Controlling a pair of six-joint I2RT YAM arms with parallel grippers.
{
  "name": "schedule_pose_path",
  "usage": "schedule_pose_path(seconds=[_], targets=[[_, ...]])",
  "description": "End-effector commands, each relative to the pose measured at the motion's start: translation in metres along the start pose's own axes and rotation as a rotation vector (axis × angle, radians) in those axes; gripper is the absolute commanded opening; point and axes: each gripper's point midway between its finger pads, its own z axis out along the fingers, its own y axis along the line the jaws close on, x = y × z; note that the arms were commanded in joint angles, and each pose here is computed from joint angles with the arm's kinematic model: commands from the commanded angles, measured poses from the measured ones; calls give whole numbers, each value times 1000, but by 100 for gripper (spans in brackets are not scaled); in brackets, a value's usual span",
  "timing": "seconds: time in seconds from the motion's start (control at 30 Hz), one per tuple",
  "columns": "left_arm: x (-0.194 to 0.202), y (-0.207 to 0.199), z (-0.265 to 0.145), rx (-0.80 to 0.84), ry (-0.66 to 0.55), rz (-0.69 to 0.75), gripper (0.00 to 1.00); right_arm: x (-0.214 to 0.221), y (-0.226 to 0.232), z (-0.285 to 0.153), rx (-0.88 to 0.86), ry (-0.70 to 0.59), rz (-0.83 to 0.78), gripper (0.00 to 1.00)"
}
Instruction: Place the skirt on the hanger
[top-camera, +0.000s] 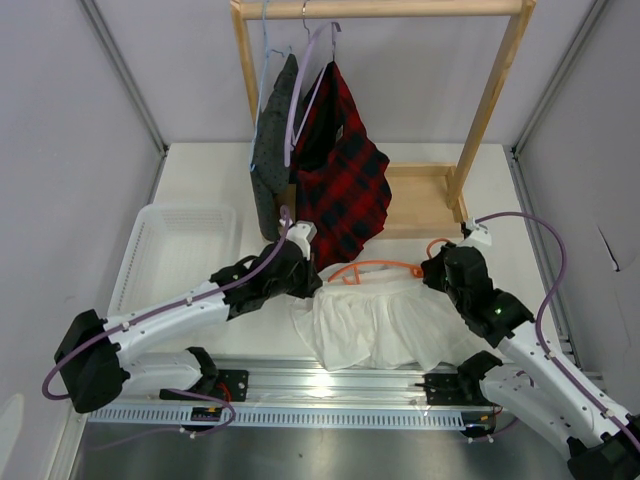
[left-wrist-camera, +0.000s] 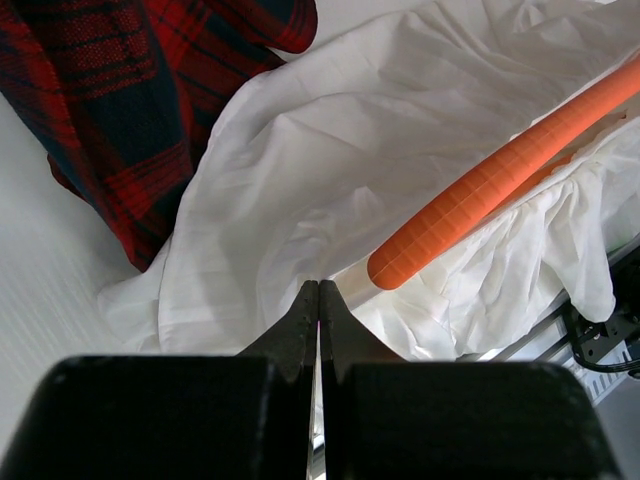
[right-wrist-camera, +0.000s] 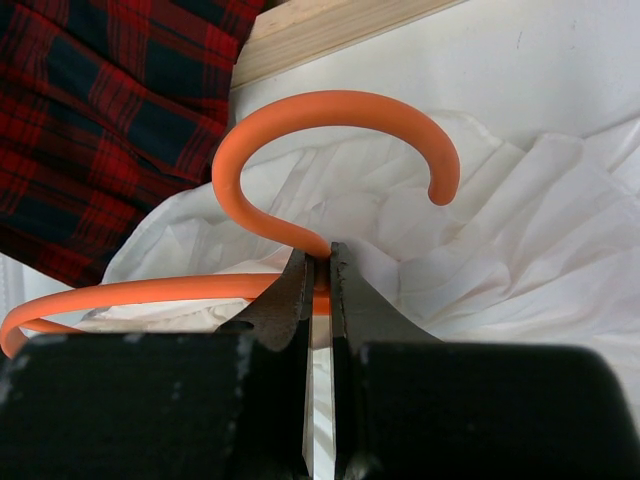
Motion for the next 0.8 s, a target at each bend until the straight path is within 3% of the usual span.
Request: schedule_pose_path(seconds=[0.0,0.77], targets=[[2,12,-2,-26,-18,-12,0,-10,-15,0,67,-52,-20,0],[-44,-9,-26,14,-104,18,0,-4,-17,-1,63,-44,-60,0]])
